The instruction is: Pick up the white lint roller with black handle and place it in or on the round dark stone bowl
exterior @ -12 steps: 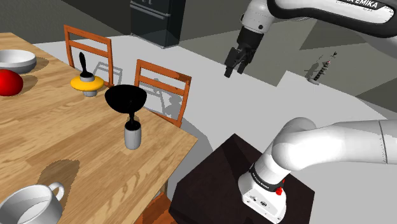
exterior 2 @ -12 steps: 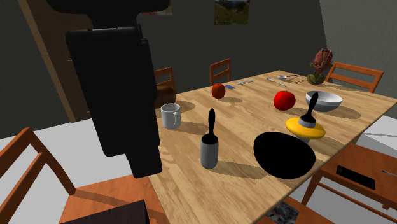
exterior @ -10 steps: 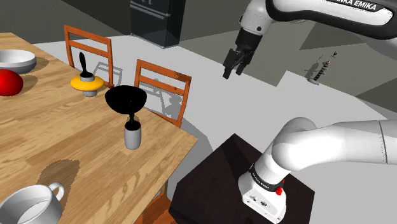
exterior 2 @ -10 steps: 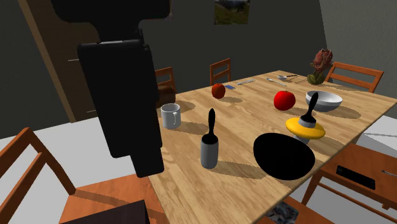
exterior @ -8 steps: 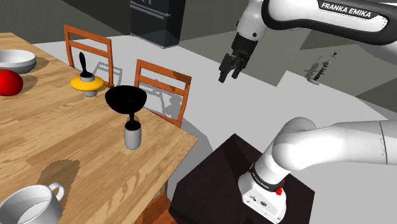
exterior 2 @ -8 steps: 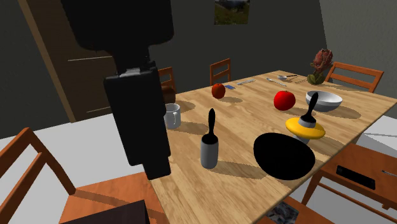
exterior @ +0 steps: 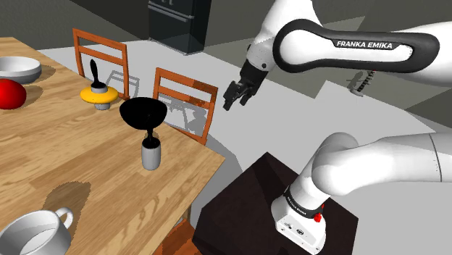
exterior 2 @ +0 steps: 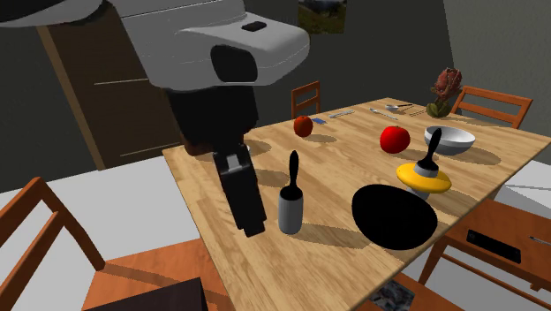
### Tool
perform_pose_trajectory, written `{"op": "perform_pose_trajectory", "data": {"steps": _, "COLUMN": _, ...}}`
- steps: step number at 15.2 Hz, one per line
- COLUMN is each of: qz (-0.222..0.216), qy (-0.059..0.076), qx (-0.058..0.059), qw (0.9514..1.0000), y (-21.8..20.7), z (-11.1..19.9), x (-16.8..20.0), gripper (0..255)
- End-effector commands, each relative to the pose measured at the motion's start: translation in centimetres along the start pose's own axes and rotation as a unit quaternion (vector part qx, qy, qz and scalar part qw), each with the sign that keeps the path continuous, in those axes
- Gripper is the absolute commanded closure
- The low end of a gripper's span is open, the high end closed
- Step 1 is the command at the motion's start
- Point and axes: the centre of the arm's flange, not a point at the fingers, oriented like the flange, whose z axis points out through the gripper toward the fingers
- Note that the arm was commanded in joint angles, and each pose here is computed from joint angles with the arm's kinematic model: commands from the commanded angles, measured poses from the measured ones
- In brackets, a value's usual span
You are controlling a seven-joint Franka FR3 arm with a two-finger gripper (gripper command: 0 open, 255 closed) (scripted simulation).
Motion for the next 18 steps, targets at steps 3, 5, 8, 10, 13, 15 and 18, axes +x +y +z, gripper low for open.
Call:
{"op": "perform_pose_trajectory", "data": {"steps": 3, "qz": -0.002, "qy": 0.030, "qx": 0.016, "qw": 0.9994, "y": -3.1, "z": 4.0, "x": 0.7, "gripper": 0}}
{"op": "perform_pose_trajectory", "data": {"steps": 5, "qz": -0.004, "qy": 0.044, "qx": 0.024, "qw": 0.9987, "y": -4.6, "z": 5.9, "x": 1.1, "gripper": 0}}
{"op": "perform_pose_trajectory", "data": {"steps": 8, "qz": -0.006, "qy": 0.066, "qx": 0.035, "qw": 0.9972, "y": -6.8, "z": 8.6, "x": 1.7, "gripper": 0}}
{"op": "perform_pose_trajectory", "data": {"steps": 10, "qz": -0.007, "qy": 0.080, "qx": 0.043, "qw": 0.9959, "y": -8.4, "z": 10.4, "x": 2.2, "gripper": 0}}
{"op": "perform_pose_trajectory", "data": {"steps": 13, "qz": -0.009, "qy": 0.101, "qx": 0.054, "qw": 0.9934, "y": -10.8, "z": 13.0, "x": 3.1, "gripper": 0}}
{"op": "perform_pose_trajectory", "data": {"steps": 15, "qz": -0.010, "qy": 0.115, "qx": 0.062, "qw": 0.9914, "y": -12.4, "z": 14.7, "x": 3.7, "gripper": 0}}
{"op": "perform_pose_trajectory", "data": {"steps": 18, "qz": -0.012, "qy": 0.136, "qx": 0.073, "qw": 0.9880, "y": -14.9, "z": 17.2, "x": 4.6, "gripper": 0}}
